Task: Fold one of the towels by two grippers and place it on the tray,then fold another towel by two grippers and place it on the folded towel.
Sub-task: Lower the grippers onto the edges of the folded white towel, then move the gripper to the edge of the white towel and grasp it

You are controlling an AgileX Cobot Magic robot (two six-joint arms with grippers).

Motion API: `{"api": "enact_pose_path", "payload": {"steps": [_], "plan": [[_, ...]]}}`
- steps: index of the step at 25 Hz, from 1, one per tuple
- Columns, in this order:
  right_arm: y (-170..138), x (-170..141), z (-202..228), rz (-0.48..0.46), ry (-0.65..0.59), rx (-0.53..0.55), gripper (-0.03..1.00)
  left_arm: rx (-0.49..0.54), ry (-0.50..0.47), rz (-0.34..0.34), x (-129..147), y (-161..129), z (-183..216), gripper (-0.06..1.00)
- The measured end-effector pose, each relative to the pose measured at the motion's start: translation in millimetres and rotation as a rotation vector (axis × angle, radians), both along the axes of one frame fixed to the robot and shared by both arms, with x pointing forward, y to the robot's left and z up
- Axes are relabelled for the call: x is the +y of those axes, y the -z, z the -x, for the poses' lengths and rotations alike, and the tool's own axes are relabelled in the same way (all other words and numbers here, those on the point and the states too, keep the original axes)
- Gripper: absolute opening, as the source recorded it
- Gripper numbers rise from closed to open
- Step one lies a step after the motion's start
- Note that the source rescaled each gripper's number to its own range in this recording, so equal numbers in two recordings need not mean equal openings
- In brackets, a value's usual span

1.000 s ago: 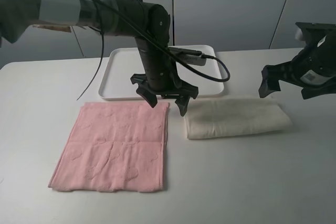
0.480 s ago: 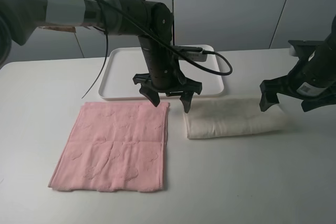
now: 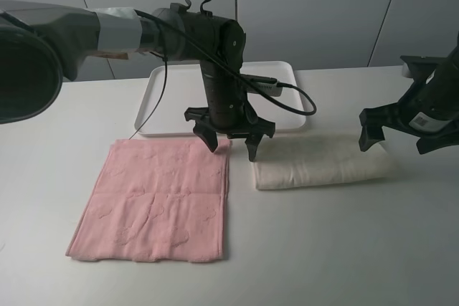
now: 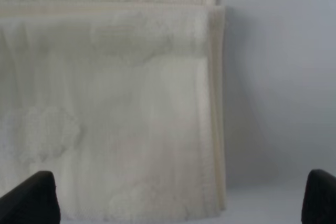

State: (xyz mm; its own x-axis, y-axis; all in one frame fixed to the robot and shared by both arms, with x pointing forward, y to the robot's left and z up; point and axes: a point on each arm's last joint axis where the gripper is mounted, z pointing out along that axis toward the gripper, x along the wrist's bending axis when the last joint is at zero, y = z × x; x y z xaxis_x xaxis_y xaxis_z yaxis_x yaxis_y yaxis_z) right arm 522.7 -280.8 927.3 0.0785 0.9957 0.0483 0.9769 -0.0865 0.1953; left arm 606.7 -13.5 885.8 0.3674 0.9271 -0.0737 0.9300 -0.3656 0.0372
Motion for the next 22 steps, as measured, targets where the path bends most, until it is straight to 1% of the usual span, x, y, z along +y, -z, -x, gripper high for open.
{"api": "enact_pose_path", "payload": {"steps": [2,3,6,8,12,14,22], "plan": [[0.0,0.0,0.0,0.0,0.0,0.0,1.0,0.003,-0.005,-0.004,-0.8,3.2,-1.2,0.82],[0.0,0.0,0.0,0.0,0.0,0.0,1.0,0.007,-0.007,0.0,-1.6,4.3,-1.3,0.81],[0.0,0.0,0.0,0.0,0.0,0.0,1.0,0.007,0.003,0.009,-4.1,3.7,-1.8,0.8],[0.0,0.0,0.0,0.0,0.0,0.0,1.0,0.002,0.028,0.01,-6.8,2.0,-0.4,0.83],[0.0,0.0,0.0,0.0,0.0,0.0,1.0,0.001,0.074,0.006,-9.6,2.0,2.5,0.95],[-0.1,0.1,-0.4,-0.002,0.001,-0.004,1.0,0.0,0.093,0.006,-10.4,2.0,3.2,0.99],[-0.3,0.2,-1.6,-0.003,0.003,-0.018,1.0,-0.002,0.087,0.005,-10.4,2.0,2.9,1.0]]}}
